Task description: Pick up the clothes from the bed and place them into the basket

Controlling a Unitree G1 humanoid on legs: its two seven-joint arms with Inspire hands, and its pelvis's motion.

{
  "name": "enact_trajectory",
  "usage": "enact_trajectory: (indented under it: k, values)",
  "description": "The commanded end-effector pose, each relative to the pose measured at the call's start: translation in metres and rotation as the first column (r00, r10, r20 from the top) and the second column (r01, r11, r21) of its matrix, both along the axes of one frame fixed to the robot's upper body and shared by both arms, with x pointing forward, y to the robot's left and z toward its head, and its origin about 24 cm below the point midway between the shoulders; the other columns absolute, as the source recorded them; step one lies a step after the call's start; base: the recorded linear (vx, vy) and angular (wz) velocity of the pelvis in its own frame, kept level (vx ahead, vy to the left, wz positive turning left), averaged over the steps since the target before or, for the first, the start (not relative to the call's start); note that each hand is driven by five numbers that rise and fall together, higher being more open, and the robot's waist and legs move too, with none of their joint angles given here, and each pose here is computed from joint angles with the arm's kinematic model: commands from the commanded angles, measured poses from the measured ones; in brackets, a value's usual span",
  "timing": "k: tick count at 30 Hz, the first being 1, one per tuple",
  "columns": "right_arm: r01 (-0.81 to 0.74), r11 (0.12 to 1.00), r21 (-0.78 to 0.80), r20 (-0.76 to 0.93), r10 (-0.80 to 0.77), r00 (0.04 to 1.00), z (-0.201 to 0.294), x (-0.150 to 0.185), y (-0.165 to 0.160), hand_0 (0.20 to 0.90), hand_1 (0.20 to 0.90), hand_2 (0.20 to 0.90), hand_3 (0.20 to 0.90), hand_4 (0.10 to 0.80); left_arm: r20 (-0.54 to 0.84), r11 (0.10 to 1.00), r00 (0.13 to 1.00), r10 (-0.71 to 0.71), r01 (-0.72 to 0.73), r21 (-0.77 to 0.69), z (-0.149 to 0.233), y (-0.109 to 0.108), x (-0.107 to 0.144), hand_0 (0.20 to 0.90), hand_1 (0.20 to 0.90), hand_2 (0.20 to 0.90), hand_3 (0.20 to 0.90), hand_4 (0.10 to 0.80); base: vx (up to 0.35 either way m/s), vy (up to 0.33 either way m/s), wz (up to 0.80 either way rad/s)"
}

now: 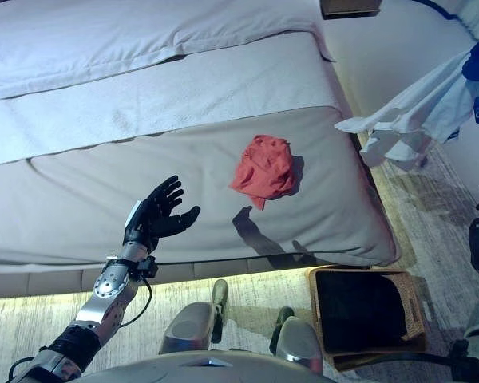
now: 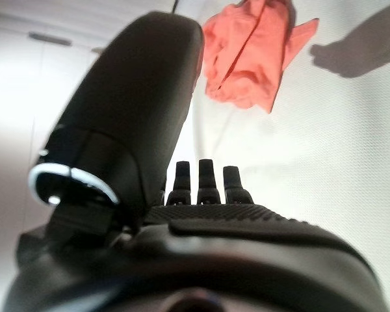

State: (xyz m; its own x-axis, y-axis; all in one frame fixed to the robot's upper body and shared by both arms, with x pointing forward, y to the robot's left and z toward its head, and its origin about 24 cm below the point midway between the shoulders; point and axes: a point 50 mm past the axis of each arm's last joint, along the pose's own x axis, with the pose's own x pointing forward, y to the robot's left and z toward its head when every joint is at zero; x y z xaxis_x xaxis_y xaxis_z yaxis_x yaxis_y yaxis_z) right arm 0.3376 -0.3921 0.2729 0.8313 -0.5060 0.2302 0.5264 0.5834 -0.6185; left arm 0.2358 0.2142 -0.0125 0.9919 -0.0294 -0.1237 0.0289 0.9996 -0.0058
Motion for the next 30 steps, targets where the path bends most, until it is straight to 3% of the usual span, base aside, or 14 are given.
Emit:
enact_trajectory:
  k: [1, 16, 26, 30]
  values:
    - [0.000, 0.983, -0.181, 0.113, 0.021, 0.993, 0.033, -0.020, -0.006, 0.300, 0.300, 0.300, 0.200, 0.100, 0.086, 0.997, 0.994, -0.067, 0.063, 0.040, 0.011, -0.004, 0.004, 0.900, 0.900, 0.900, 0.900, 0.800, -0.045, 0.038, -0.31]
    - [0.014, 0.988, -0.153, 0.120, 0.005, 0.993, -0.007, -0.048, -0.018, 0.300, 0.300, 0.300, 0.200, 0.100, 0.061, 0.997, 0.996, -0.062, 0.060, 0.045, 0.010, -0.010, 0.030, 0.900, 0.900, 0.900, 0.900, 0.800, -0.049, 0.030, -0.30]
    - [-0.066, 0.998, -0.002, -0.022, 0.066, 0.998, -0.064, -0.049, -0.017, 0.300, 0.300, 0.300, 0.200, 0.100, 0.057, 0.996, 0.995, -0.087, 0.086, 0.013, 0.011, -0.023, 0.040, 0.900, 0.900, 0.900, 0.900, 0.800, 0.001, 0.011, -0.26]
    - [-0.093, 0.985, 0.142, -0.006, 0.094, 0.996, -0.086, -0.045, -0.012, 0.300, 0.300, 0.300, 0.200, 0.100, 0.062, 0.995, 0.994, -0.094, 0.095, -0.002, 0.011, -0.025, 0.040, 0.900, 0.900, 0.900, 0.900, 0.800, 0.033, -0.010, -0.15]
